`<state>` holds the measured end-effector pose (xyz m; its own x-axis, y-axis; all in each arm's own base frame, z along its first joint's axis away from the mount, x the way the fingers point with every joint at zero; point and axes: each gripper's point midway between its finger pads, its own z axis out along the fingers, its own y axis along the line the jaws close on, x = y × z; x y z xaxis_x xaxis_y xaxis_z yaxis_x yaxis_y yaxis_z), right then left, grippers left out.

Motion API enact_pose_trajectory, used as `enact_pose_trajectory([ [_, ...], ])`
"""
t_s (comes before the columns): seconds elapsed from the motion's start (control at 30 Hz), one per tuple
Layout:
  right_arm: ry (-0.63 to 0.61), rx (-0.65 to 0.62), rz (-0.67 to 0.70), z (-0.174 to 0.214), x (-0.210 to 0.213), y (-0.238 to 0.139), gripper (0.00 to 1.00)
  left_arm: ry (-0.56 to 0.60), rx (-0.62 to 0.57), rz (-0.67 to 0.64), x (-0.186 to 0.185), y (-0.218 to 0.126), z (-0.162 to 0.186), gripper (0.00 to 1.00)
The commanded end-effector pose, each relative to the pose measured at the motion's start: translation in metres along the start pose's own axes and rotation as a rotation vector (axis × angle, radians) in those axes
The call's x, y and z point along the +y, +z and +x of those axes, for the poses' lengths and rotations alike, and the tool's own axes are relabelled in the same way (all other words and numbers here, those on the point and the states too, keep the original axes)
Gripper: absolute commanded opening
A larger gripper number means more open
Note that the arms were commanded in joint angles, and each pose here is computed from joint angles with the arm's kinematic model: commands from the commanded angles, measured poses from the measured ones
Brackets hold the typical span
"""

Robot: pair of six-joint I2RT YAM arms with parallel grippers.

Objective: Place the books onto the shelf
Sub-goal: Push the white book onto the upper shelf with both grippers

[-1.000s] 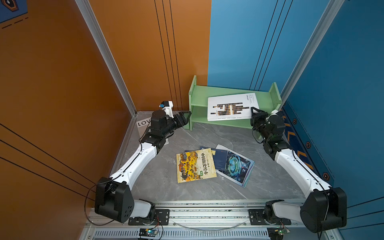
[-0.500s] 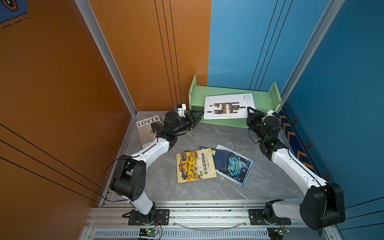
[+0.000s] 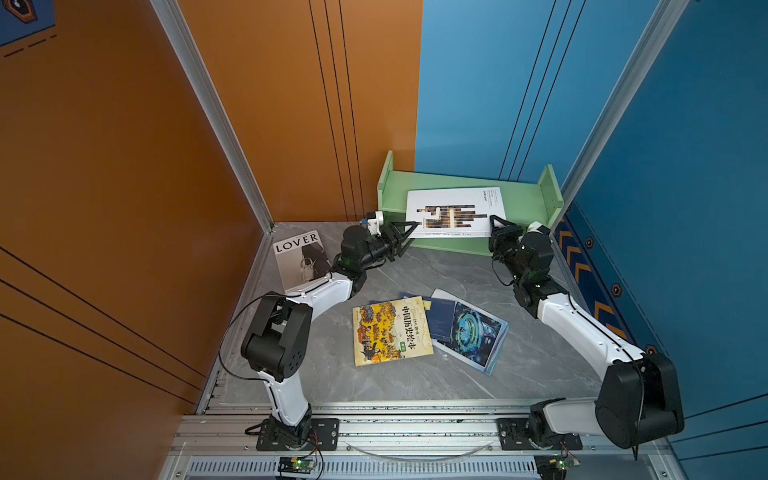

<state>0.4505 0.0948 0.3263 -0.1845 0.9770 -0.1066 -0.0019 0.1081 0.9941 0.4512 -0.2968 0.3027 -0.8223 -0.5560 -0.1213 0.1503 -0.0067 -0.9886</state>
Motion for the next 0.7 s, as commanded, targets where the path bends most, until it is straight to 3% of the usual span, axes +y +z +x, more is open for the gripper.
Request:
enact_pose_trajectory([
  [0.0, 0.004, 0.022, -0.037, 0.005, 0.006, 0.0, 0.33, 0.033, 0.016, 0.095, -0.029, 0.004, 0.002, 0.46],
  [0.17, -0.024, 0.04, -0.038, 0.008, 0.008, 0.001, 0.36, 0.031, -0.021, 0.095, -0.03, 0.0, -0.01, 0.31],
  [0.23, -0.056, 0.065, -0.031, 0.012, 0.01, 0.004, 0.47, 0.041, -0.042, 0.1, -0.032, -0.004, -0.016, 0.27],
  [0.43, -0.2, 0.15, 0.073, 0.026, 0.001, 0.009, 0.7, 0.053, -0.109, 0.091, -0.029, -0.014, -0.043, 0.21],
  [0.67, -0.377, 0.14, 0.169, 0.018, -0.007, 0.004, 0.77, 0.047, -0.163, 0.099, -0.031, -0.02, -0.075, 0.21],
])
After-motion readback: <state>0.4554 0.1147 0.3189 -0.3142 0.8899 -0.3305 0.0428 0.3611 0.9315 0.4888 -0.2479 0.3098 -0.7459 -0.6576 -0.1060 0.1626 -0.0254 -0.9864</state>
